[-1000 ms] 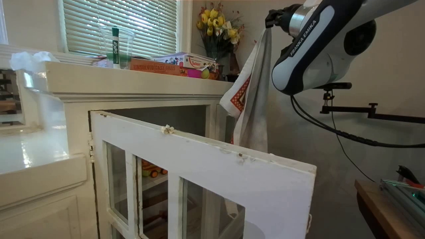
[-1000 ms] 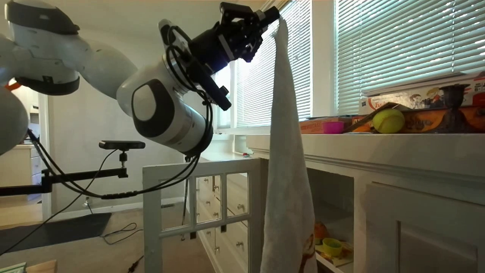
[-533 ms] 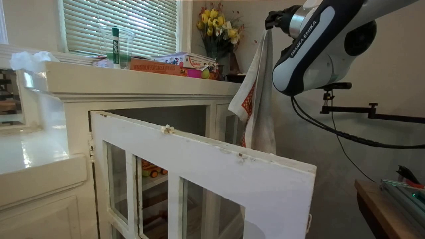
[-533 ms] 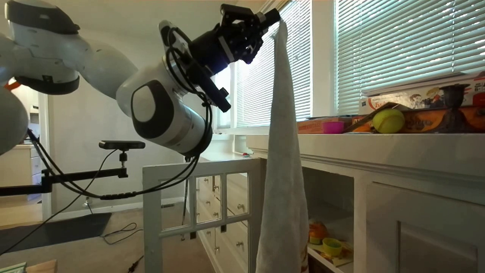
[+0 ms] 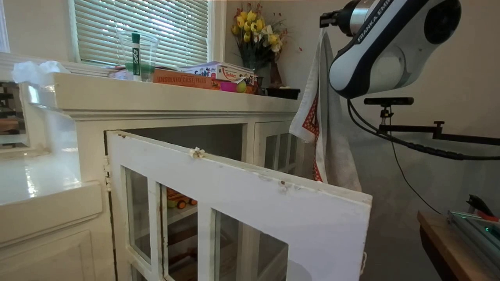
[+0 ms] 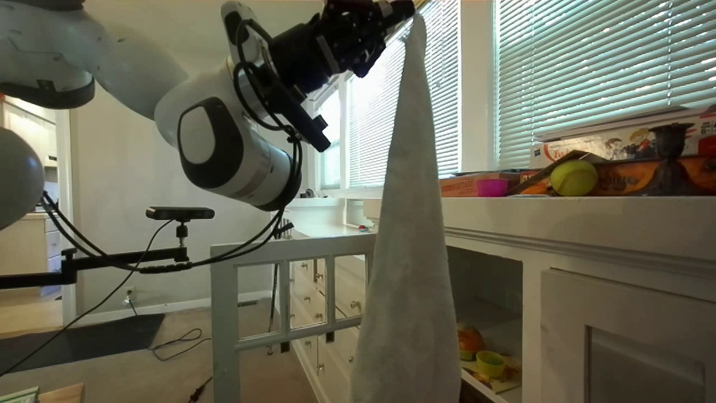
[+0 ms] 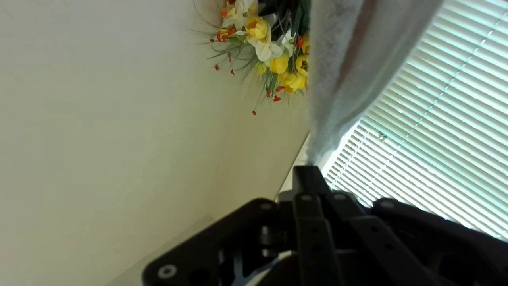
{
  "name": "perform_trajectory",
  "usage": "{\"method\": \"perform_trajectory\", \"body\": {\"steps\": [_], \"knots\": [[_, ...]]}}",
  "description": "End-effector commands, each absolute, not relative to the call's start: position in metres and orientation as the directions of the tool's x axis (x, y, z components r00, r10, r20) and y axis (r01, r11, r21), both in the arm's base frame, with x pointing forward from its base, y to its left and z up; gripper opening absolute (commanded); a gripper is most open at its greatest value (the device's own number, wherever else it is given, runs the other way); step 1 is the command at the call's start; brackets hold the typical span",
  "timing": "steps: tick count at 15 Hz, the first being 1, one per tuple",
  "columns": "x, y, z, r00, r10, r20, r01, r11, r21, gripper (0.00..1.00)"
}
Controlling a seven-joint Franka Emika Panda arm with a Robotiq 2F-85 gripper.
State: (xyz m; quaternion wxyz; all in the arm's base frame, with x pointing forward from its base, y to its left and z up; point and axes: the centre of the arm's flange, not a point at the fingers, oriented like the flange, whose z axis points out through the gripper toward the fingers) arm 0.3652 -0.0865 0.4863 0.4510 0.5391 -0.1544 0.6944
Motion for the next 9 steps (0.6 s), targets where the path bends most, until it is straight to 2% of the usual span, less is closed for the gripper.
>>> {"method": "perform_trajectory", "body": {"steps": [1, 9], "knots": [[0.353, -0.094, 0.524, -0.035, 0.349, 0.936, -0.761, -0.617, 0.201, 0.0], [0.356, -0.103, 0.575, -0.003, 0.197, 0.98, -0.613, -0.775, 0.154, 0.0]]}}
